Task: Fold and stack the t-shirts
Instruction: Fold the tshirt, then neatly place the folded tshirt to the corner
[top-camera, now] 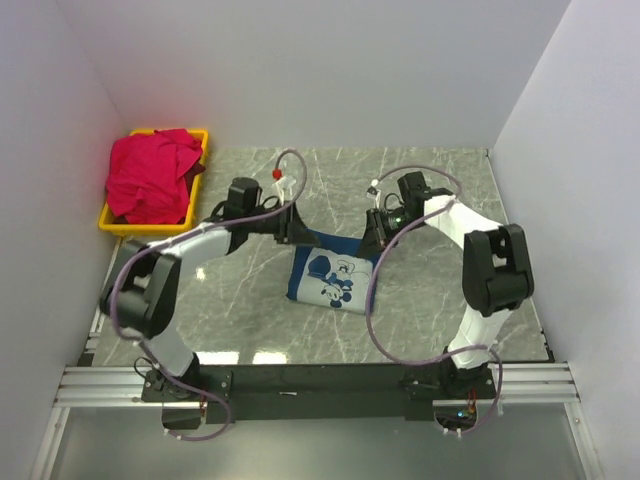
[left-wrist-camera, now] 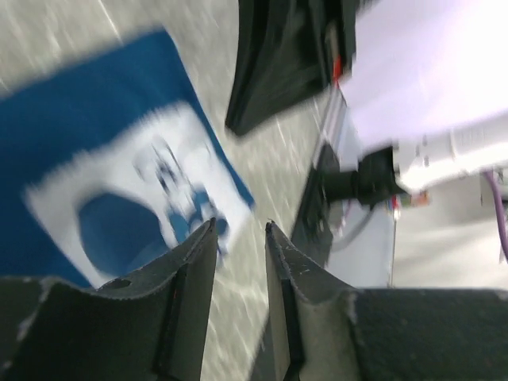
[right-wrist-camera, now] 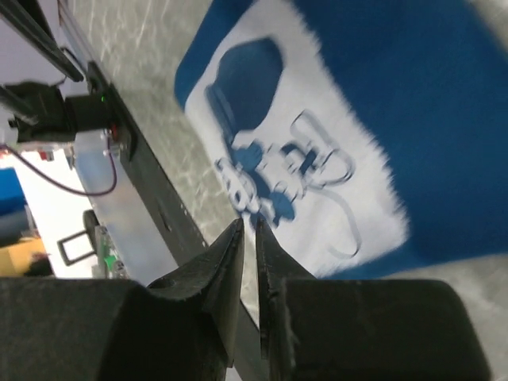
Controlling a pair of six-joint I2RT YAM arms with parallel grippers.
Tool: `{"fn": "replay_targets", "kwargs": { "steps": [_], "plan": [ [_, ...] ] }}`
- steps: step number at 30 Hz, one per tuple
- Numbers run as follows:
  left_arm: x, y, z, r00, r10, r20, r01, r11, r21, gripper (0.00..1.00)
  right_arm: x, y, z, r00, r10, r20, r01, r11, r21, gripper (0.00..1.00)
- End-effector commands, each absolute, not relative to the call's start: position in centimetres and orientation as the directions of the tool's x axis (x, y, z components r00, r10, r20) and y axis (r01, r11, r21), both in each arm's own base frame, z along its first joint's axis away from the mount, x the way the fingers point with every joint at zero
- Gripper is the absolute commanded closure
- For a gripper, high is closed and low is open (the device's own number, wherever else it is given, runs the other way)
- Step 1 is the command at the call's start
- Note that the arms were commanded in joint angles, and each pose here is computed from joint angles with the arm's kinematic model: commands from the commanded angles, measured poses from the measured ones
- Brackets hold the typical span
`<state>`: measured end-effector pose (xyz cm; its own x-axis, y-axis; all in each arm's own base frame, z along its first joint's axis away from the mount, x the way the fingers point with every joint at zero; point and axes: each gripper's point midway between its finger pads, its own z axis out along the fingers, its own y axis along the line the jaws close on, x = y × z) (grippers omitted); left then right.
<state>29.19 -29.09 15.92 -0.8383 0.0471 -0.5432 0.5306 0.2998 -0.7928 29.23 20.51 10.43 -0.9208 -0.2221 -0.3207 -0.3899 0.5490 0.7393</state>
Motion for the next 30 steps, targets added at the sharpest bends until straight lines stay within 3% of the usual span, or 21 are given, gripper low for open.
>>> {"fn": "replay_targets", "kwargs": {
  "steps": [1, 6, 12, 16, 19, 22, 23, 26, 28, 30],
  "plan": [
    [33.0, -31.1, 14.8, -0.856, -0.017, -0.516, 0.485, 0.319, -0.814, 0.63, 32.1, 21.0, 8.6, -0.938, -0.181, -0.294, -0.344, 0.566, 0.749, 0.82],
    [37.4, -32.2, 9.9, -0.91, -0.058, -0.41, 0.364, 0.361, -0.859, 0.63, 35.3, 19.9, 4.2, -0.976, -0.109, -0.189, -0.216, 0.606, 0.766, 0.85],
    [40.2, -29.8, 4.5, -0.942, -0.149, -0.3, 0.213, 0.425, -0.88, 0.64, 39.1, 17.0, 1.1, -0.988, -0.008, -0.156, -0.12, 0.675, 0.728, 0.86],
    [41.3, -28.7, 5.4, -0.934, -0.145, -0.328, 0.24, 0.424, -0.873, 0.61, 41.3, 15.9, 1.4, -0.979, 0.015, -0.204, -0.132, 0.719, 0.683, 0.86],
    [41.3, -28.5, 10.3, -0.889, -0.089, -0.448, 0.376, 0.415, -0.829, 0.55, 42.8, 14.9, 4.6, -0.956, 0.032, -0.293, -0.172, 0.747, 0.642, 0.81],
    [40.4, -26.8, 16.2, -0.79, -0.046, -0.612, 0.531, 0.449, -0.719, 0.46, 43.6, 14.0, 10.4, -0.897, 0.043, -0.44, -0.239, 0.791, 0.563, 0.61],
    [40.3, -25.8, 17.0, -0.742, -0.025, -0.67, 0.575, 0.491, -0.655, 0.36, 43.6, 13.9, 14.0, -0.85, 0.05, -0.524, -0.278, 0.802, 0.528, 0.48],
    [39.1, -21.8, 22.0, -0.636, -0.04, -0.771, 0.599, 0.605, -0.525, 0.14, 41.7, 14.7, 18.1, -0.775, 0.0, -0.632, -0.322, 0.86, 0.396, 0.32],
    [38.7, -18.8, 22.3, -0.661, -0.068, -0.747, 0.531, 0.661, -0.53, 0.0, 39.3, 17.2, 17.8, -0.762, -0.089, -0.641, -0.37, 0.873, 0.319, 0.31],
    [38.8, -16.0, 23.2, -0.666, -0.109, -0.738, 0.462, 0.716, -0.523, 0.01, 37.7, 17.5, 17.0, -0.755, -0.15, -0.638, -0.359, 0.909, 0.212, 0.31]
  ]
}}
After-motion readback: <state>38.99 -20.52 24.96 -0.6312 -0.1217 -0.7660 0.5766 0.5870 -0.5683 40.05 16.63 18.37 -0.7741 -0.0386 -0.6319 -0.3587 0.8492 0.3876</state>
